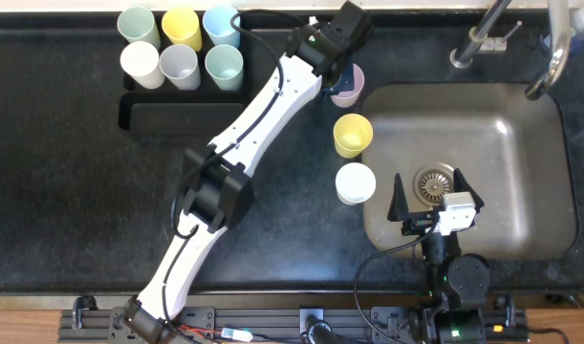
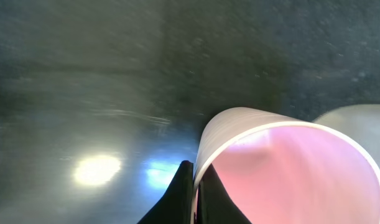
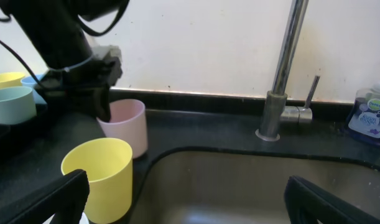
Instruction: Store Cups
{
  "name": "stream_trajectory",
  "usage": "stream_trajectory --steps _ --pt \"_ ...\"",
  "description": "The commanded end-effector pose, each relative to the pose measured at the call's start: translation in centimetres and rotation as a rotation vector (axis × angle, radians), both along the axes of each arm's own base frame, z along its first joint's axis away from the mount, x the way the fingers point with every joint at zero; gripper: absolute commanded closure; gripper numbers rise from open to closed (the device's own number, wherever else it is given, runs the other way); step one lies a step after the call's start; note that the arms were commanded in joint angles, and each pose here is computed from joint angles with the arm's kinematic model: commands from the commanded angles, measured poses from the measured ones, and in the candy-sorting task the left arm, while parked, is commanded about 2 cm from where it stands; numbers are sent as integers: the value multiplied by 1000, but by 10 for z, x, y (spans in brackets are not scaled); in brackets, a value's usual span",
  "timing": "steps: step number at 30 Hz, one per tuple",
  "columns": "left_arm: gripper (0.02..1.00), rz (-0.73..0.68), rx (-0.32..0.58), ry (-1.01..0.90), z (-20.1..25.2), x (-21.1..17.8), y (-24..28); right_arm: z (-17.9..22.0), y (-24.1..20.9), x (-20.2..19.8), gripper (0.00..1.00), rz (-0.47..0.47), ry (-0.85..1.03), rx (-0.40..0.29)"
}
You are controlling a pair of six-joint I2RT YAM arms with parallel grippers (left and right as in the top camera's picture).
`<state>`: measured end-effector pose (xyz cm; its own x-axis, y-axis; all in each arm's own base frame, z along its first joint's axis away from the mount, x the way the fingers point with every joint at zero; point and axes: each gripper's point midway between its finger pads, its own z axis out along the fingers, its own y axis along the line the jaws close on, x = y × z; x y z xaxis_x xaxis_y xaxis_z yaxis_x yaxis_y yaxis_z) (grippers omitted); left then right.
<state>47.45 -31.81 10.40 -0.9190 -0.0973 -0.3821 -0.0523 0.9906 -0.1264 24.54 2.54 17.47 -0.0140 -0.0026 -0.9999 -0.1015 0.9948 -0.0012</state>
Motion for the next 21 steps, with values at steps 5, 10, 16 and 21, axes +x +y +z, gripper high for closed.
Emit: stream_trajectory --steps 5,10,16,21 --pt "985 121 202 -303 188 -1 157 -3 2 0 3 9 -2 5" --pt "985 198 283 -300 224 -27 263 -3 2 0 3 9 -2 5" --pt "985 298 257 -197 208 -73 361 -3 2 0 3 9 -2 5" --pt "985 357 192 -96 157 -95 403 -3 2 0 3 9 -2 5"
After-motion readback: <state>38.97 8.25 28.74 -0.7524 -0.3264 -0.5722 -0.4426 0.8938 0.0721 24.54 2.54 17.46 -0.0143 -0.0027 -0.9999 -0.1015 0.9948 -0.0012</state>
